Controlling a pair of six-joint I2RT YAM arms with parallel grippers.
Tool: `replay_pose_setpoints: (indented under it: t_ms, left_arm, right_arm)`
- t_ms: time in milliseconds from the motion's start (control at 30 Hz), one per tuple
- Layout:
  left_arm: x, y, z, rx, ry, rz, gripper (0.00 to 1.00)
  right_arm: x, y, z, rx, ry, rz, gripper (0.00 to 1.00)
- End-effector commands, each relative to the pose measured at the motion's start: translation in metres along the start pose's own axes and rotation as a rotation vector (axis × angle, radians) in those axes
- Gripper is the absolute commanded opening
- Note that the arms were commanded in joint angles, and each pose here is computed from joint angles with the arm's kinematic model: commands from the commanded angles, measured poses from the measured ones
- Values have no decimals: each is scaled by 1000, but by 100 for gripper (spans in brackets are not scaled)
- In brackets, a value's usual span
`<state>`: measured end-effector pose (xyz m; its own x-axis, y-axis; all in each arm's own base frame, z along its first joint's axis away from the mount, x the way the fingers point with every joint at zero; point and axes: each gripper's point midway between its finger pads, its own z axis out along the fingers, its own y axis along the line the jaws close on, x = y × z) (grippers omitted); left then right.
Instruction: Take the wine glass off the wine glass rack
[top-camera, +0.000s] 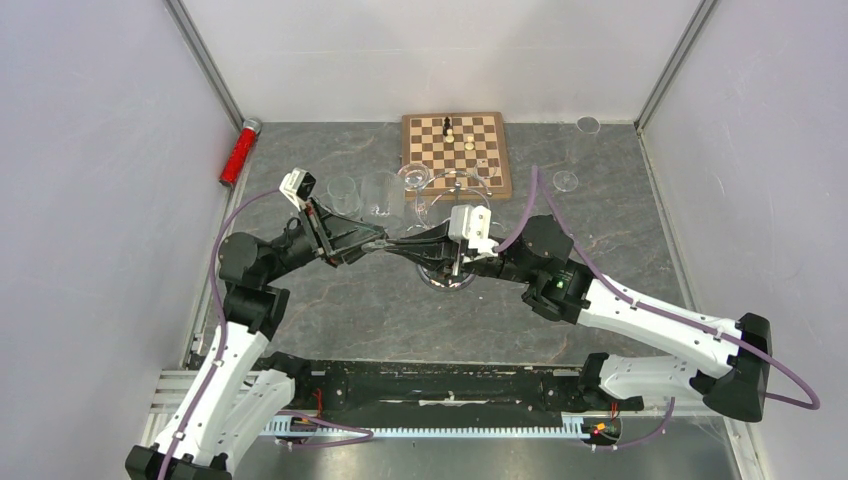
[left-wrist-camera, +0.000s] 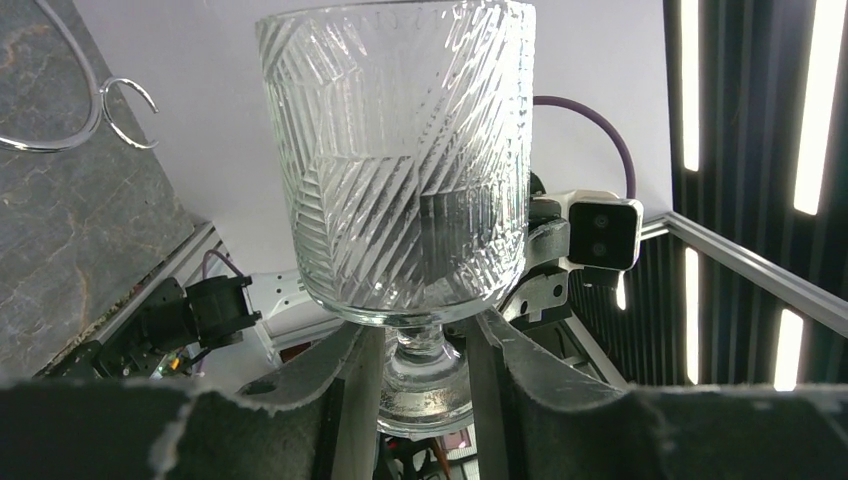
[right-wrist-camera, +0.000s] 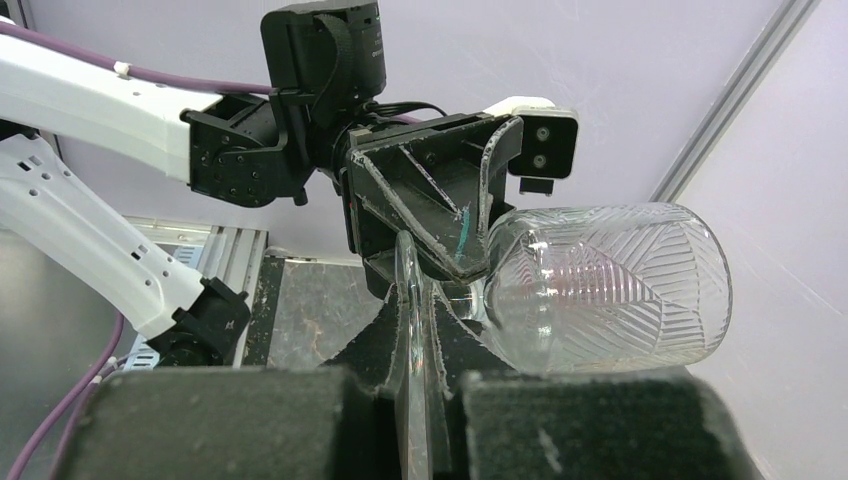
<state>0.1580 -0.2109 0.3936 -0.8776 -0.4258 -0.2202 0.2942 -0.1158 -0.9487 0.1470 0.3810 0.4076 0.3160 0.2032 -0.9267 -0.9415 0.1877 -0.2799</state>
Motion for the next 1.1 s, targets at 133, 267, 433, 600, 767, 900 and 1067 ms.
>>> replay_pose_setpoints:
  t_ms: [133, 267, 433, 600, 767, 900, 1067]
  left_arm:
    - [23, -33, -6, 135, 111, 107, 4]
    - [25, -34, -7, 151, 122, 122, 2]
    - [27, -35, -8, 177, 134, 132, 2]
    - [28, -35, -8, 183, 137, 158, 2]
    - [27, -28, -8, 174, 132, 166, 2]
    - [26, -24, -7, 164, 130, 173, 2]
    - [25, -21, -6, 159, 125, 194, 2]
  right_arm:
    - [-19, -11, 8, 46, -76, -35, 0]
    - [-17, -13, 8, 53, -70, -34, 0]
    - [-14, -14, 8, 63, -60, -30, 0]
    - [-14, -17, 9, 75, -55, -18, 0]
    - [-14, -17, 8, 80, -41, -6, 8]
    - [-19, -17, 4, 87, -49, -6, 25]
    - [-25, -17, -2, 90, -51, -6, 34]
